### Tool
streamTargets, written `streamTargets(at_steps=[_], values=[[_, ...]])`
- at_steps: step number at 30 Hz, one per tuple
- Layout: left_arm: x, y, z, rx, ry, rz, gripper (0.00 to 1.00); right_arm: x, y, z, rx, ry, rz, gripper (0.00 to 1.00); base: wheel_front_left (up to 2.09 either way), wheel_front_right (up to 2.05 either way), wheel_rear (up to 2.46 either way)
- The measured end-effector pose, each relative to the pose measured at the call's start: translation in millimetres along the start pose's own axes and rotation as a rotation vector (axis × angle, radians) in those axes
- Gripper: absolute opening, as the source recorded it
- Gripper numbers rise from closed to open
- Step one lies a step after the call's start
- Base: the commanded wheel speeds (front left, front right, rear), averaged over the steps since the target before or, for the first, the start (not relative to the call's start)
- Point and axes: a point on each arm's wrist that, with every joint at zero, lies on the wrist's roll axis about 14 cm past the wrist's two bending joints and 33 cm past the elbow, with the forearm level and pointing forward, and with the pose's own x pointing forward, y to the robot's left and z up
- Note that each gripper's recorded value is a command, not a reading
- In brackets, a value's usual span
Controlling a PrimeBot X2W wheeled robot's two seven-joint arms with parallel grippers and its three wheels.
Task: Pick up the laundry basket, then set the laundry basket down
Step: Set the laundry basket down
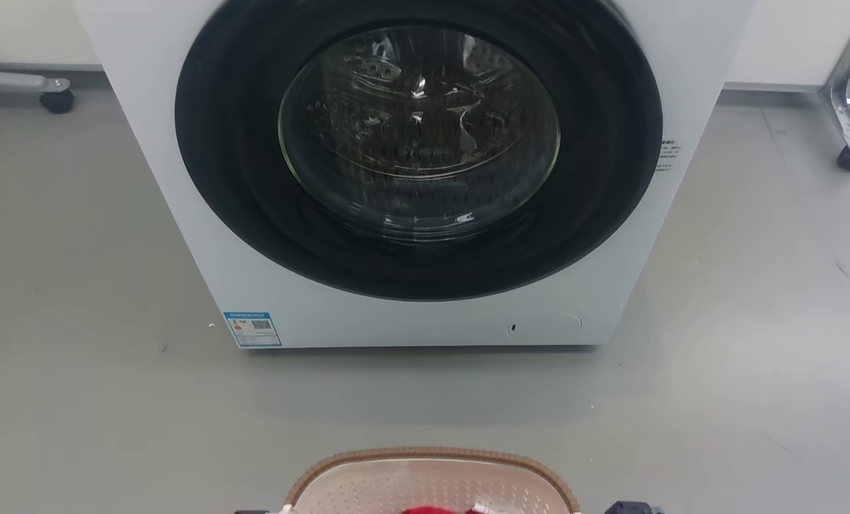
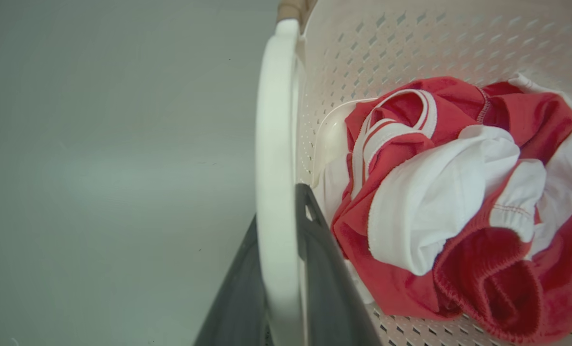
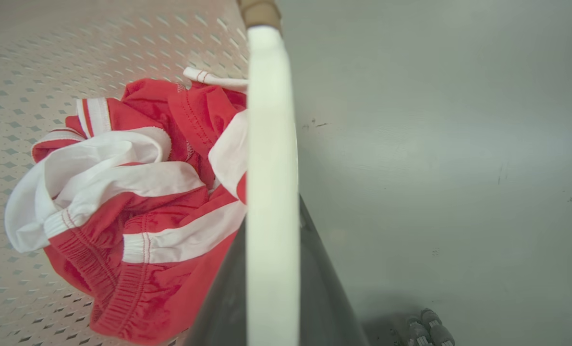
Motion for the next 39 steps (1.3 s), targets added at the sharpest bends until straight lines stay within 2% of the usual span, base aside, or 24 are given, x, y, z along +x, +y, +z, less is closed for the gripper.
streamTargets(at_steps=[21, 39], values=[[56.2, -3.4, 82.7, 0.044, -0.066, 0.0, 0.0, 54.7, -25.8, 110.2, -0.049, -0.1, -0.045, 0.0, 0.0, 0.0, 0.0], [125.4, 5.1, 123.2, 0.018, -0.079, 0.01, 0.0, 130.0, -47.6, 151.3, -0.109, -0.106, -0.062, 0.0, 0.0, 0.0, 0.0]])
